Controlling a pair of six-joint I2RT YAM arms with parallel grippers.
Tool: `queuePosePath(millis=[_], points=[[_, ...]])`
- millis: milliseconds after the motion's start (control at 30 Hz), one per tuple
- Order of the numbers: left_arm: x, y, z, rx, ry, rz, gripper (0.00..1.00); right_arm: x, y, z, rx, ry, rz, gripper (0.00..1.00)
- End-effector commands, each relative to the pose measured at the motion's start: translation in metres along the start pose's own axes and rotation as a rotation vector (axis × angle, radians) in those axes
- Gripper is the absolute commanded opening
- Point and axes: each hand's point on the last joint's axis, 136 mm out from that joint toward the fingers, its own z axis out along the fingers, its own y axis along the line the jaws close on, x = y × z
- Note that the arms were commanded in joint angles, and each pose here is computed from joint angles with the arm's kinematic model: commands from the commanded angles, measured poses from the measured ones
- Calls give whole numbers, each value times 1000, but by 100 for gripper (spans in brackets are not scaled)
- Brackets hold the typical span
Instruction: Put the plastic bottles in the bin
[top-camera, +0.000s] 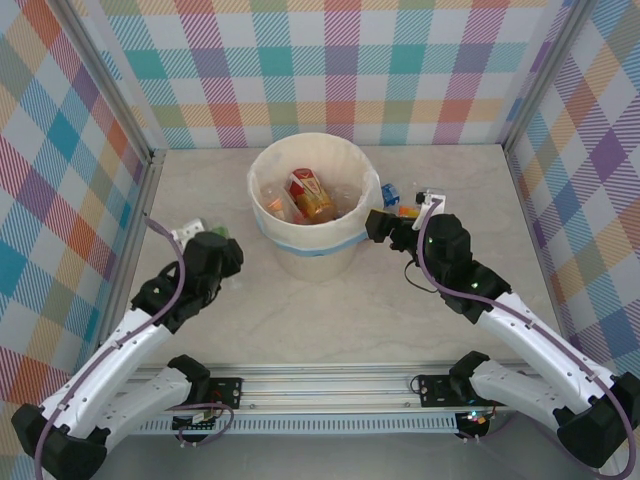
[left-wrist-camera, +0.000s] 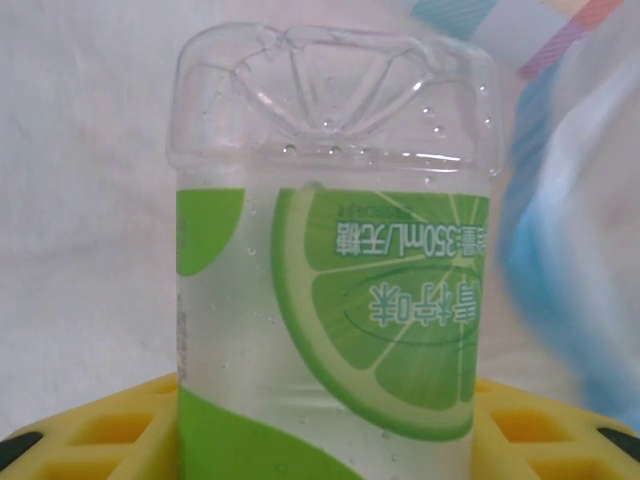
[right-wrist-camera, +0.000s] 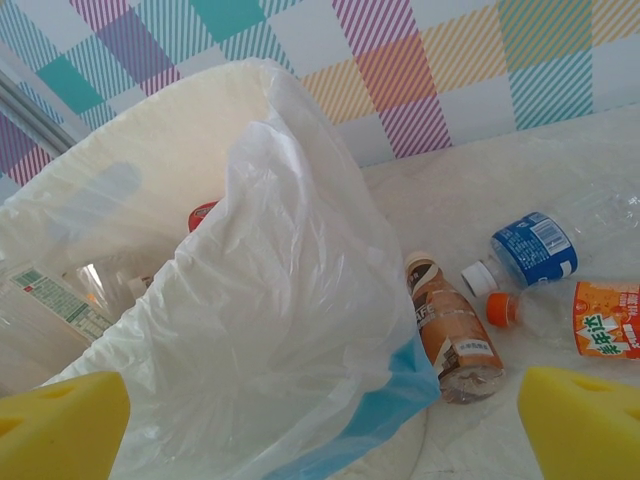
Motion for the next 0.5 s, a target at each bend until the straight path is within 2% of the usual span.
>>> queuePosePath(millis=[0,133,200,333,467], points=[[-56,-29,-17,55,-95,99,51,-22,5,-3,-1,-76,22,100],[-116,-81,-39,187,-210,127,51,-23,3,-2,6,-80,26,100],[-131,-109,-45,277,-210,145,51,-22,2,-2,12,-76,26,100],[-131,-162,-45,462,-107,177,52,-18,-4,-1,25,-46,37,100],[-116,-194,-31,544,26,194,54,-9,-16,7,45,39,69,100]])
